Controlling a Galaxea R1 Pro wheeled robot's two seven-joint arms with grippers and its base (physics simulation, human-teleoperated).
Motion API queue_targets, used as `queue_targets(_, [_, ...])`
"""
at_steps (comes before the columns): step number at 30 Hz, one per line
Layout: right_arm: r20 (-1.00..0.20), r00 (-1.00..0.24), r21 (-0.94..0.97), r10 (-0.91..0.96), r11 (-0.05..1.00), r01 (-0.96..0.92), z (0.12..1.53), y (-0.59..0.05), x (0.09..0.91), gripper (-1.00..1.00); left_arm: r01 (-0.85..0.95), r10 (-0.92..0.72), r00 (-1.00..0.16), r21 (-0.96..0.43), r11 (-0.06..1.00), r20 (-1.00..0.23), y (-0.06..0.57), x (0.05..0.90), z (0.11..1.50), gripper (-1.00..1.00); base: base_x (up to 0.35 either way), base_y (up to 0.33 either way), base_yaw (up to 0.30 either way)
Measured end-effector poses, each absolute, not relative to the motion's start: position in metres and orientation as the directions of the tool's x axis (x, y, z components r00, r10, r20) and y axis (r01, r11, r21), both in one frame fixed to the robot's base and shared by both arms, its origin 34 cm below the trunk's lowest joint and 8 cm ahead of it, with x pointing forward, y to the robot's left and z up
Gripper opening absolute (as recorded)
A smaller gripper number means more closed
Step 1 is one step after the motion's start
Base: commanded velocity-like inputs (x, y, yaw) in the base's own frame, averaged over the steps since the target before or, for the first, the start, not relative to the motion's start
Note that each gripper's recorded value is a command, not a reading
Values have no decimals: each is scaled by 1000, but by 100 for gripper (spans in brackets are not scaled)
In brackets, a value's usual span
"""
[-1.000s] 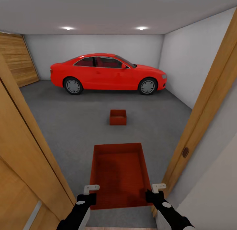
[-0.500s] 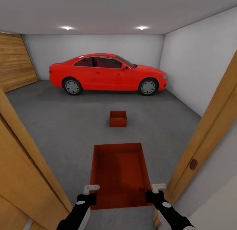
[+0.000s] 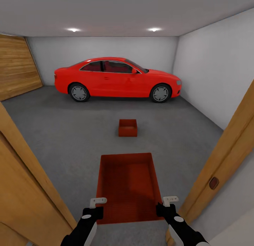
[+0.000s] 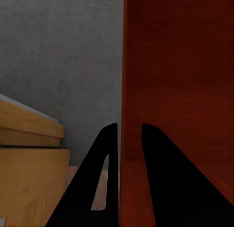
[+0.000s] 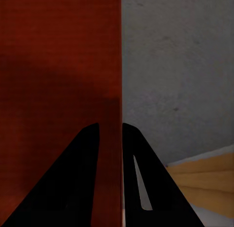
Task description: Move the two storage containers from the living room to the garage. In the garage, place one container on the floor and stack the other container on top of it (either order is fine).
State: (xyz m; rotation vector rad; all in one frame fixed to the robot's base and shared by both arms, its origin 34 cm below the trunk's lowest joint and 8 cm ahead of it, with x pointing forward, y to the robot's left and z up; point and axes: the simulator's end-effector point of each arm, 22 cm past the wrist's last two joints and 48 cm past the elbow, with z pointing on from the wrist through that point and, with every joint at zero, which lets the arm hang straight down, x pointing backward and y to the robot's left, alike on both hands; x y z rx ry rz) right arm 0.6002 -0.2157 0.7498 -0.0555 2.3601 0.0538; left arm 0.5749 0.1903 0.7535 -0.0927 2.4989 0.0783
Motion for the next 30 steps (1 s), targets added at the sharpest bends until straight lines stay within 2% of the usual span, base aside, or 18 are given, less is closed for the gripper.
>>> queue_targets(9, [-704,-710,22,-25,998,-57,750,-216,600,-100,-86,-49,-800,34,996,-598,190,575,753,-100,13,0,4])
queue_targets(23, [-704,-709,22,-25,998,-57,750,-216,600,-100,-86,-48,-799,34,996,-599,190,574,754,-100,293,0,0])
queue_targets(30, [-704,-710,22,-24,998,-56,750,-216,600,-100,-86,-48,-800,34,996,-598,190,575,753,-100,43,0,0])
